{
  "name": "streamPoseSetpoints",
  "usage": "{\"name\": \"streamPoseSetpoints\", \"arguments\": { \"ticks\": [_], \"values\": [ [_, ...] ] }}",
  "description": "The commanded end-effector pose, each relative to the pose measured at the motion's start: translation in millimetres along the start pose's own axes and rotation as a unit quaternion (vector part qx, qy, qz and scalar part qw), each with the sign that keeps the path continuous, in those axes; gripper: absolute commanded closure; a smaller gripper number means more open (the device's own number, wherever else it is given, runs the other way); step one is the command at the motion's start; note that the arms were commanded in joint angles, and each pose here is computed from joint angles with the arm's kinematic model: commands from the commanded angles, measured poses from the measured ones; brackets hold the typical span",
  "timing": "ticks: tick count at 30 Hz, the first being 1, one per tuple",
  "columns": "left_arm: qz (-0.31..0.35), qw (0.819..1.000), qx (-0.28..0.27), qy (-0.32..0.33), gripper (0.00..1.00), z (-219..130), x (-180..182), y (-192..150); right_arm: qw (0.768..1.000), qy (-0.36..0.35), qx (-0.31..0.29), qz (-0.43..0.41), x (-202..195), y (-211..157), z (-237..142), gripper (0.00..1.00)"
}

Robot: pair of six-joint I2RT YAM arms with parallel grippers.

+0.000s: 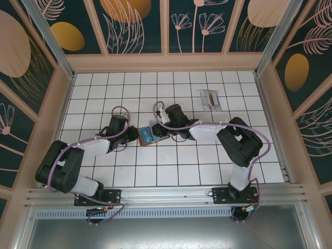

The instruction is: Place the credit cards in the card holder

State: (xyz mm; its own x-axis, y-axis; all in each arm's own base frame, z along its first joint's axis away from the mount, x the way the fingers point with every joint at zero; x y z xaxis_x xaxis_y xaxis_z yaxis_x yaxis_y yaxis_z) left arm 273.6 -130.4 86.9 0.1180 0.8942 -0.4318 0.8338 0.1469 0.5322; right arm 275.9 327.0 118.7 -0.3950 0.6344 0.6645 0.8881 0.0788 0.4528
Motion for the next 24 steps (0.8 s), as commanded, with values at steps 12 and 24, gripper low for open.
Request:
{"name": "streamPoseSetpoints", "arguments": {
  "ticks": [12,24],
  "values": [
    [0.007,1.0,0.012,0.007,0.84,7.5,4.2,-5.3,0.997,0.06,0.021,0.043,-18.5,-8.9,13.6,0.72],
    [0.004,1.0,-0.004,-0.011,0.57,0.6,-7.3,10.6,0.998,0.037,0.026,0.051,-28.9,-10.0,19.6,0.6]
  ]
}}
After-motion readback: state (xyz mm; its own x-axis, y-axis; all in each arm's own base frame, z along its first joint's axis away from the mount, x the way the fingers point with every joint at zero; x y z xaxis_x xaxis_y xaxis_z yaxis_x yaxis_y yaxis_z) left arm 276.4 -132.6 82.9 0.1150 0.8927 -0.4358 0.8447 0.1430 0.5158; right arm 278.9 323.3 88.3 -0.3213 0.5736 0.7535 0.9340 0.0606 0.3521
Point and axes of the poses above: each hand's point on the last joint's axis, 136 mm out from that joint toward the fingers, its own z axis out along the fingers, its own x axis along the line the jaws close on, y = z × x, the point moved 7 cm from there along -z, back along the fingers, and after that the axes turned 12 degrees about z, right-handed, at the moved point
